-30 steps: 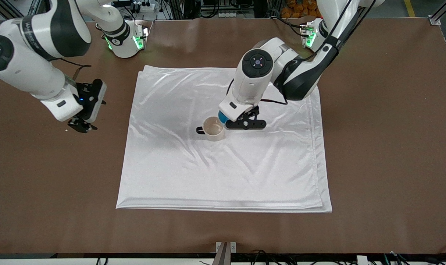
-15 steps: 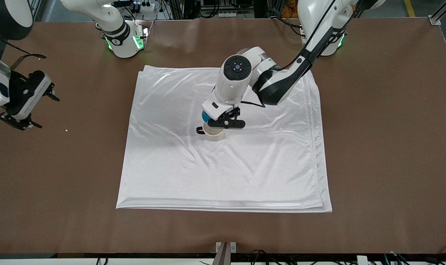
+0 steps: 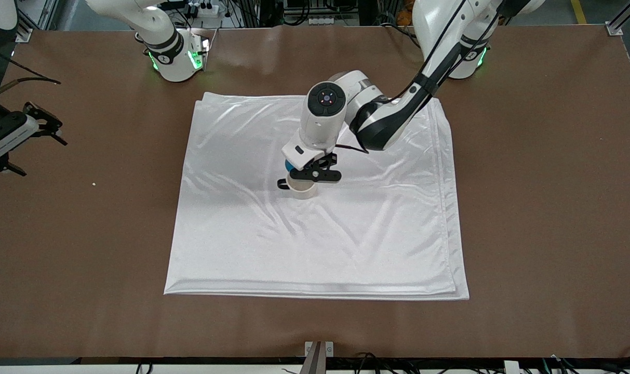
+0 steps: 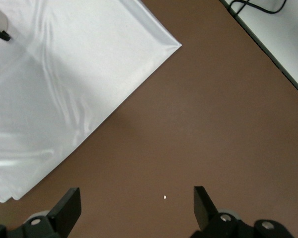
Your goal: Place blue cup into white mug on cloth
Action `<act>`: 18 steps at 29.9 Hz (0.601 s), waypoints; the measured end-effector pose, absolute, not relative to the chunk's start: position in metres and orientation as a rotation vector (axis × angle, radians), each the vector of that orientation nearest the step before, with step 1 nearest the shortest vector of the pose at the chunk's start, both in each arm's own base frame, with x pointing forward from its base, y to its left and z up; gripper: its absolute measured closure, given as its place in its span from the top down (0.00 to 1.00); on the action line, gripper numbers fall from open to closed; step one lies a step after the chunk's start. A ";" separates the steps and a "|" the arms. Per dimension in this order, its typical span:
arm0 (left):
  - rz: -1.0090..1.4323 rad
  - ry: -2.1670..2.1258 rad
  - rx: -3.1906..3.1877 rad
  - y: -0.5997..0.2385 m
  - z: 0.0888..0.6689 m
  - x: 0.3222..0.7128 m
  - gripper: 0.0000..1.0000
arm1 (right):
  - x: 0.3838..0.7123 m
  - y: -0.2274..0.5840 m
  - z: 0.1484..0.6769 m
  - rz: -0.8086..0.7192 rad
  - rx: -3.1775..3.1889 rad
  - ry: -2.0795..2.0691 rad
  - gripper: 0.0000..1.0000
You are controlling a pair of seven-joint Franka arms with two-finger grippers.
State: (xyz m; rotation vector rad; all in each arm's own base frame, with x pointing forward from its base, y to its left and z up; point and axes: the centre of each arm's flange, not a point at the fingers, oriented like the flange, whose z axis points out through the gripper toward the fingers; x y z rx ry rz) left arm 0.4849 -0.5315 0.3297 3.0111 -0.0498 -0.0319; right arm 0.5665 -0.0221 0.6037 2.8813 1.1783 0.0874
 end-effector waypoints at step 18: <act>-0.021 -0.104 3.051 -0.532 0.291 0.486 0.06 | 0.564 -0.015 0.612 0.063 3.065 0.551 1.00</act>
